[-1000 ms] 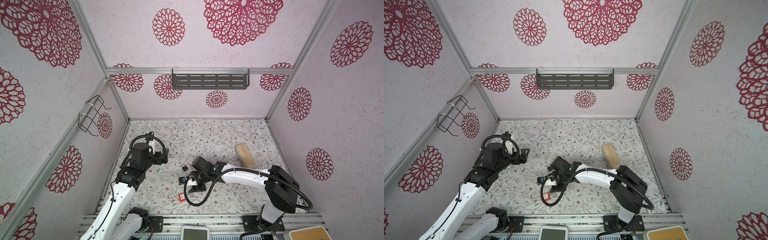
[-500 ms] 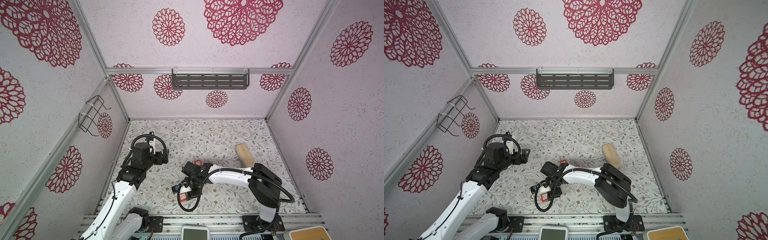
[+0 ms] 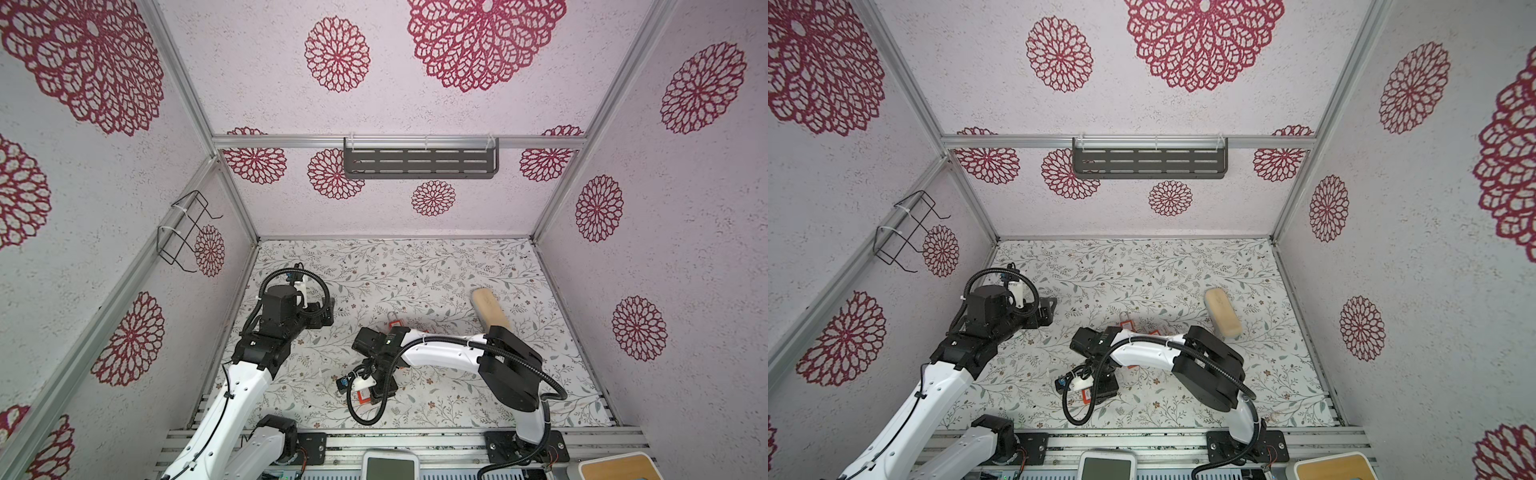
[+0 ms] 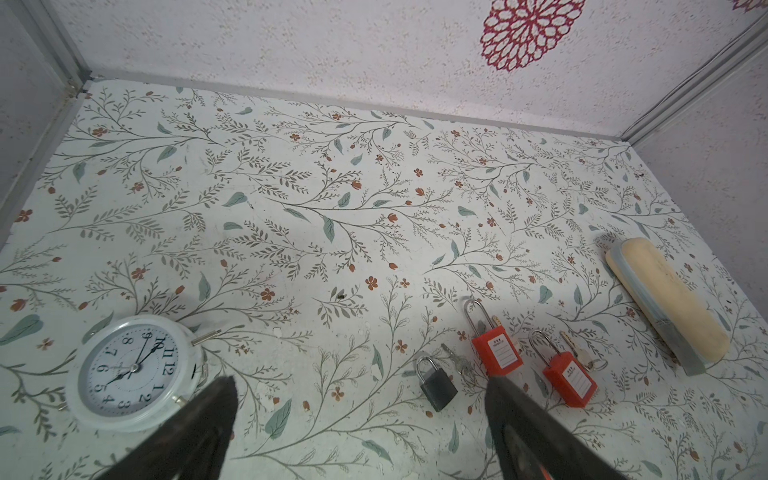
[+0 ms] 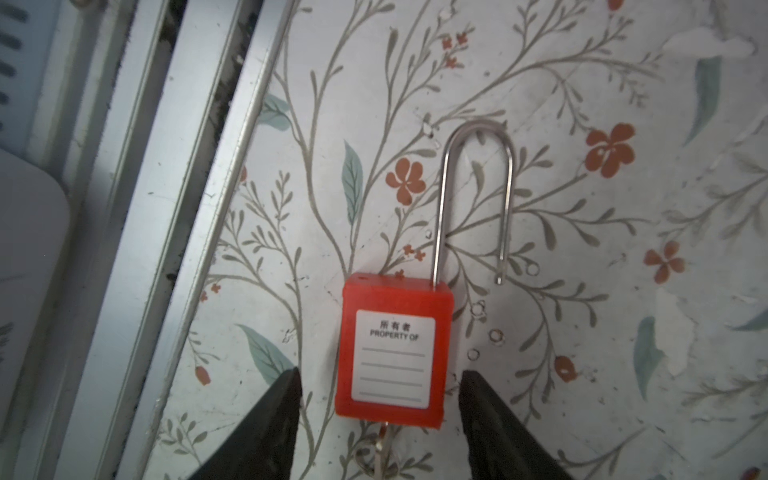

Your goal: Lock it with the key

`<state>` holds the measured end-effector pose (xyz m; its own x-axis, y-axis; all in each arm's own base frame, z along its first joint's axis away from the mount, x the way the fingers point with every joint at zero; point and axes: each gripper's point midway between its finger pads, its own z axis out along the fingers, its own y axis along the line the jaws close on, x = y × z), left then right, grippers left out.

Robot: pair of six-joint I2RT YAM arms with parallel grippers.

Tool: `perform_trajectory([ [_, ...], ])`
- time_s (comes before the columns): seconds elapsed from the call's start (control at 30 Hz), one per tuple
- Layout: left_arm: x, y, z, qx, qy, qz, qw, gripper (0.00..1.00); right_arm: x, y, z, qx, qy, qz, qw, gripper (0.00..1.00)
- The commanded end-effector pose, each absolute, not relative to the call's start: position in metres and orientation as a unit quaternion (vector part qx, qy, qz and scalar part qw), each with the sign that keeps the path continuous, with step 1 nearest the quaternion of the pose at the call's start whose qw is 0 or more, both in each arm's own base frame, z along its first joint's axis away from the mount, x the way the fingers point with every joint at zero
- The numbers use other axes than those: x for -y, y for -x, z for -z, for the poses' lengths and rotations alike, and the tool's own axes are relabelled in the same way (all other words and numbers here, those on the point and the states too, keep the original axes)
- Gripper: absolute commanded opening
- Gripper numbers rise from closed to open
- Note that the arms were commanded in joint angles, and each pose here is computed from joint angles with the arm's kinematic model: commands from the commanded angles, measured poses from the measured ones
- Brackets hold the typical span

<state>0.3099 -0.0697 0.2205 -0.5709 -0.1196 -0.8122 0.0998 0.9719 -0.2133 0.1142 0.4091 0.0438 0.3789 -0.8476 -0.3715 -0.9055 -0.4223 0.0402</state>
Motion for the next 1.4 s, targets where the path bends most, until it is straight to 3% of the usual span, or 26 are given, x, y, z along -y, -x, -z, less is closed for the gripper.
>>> perform_trajectory([
  [0.0, 0.066, -0.31, -0.213, -0.882, 0.013, 0.117, 0.457, 0.97, -0.407, -0.113, -0.046, -0.529, 0.832, -0.153, 0.071, 0.64],
  [0.97, 0.063, -0.31, -0.199, -0.89, 0.022, 0.118, 0.44, 0.97, -0.415, -0.125, -0.033, -0.553, 0.822, -0.119, 0.07, 0.47],
  [1.37, 0.065, -0.312, -0.207, -0.886, 0.011, 0.121, 0.447, 0.97, -0.414, -0.126, -0.05, -0.56, 0.813, -0.127, 0.099, 0.28],
])
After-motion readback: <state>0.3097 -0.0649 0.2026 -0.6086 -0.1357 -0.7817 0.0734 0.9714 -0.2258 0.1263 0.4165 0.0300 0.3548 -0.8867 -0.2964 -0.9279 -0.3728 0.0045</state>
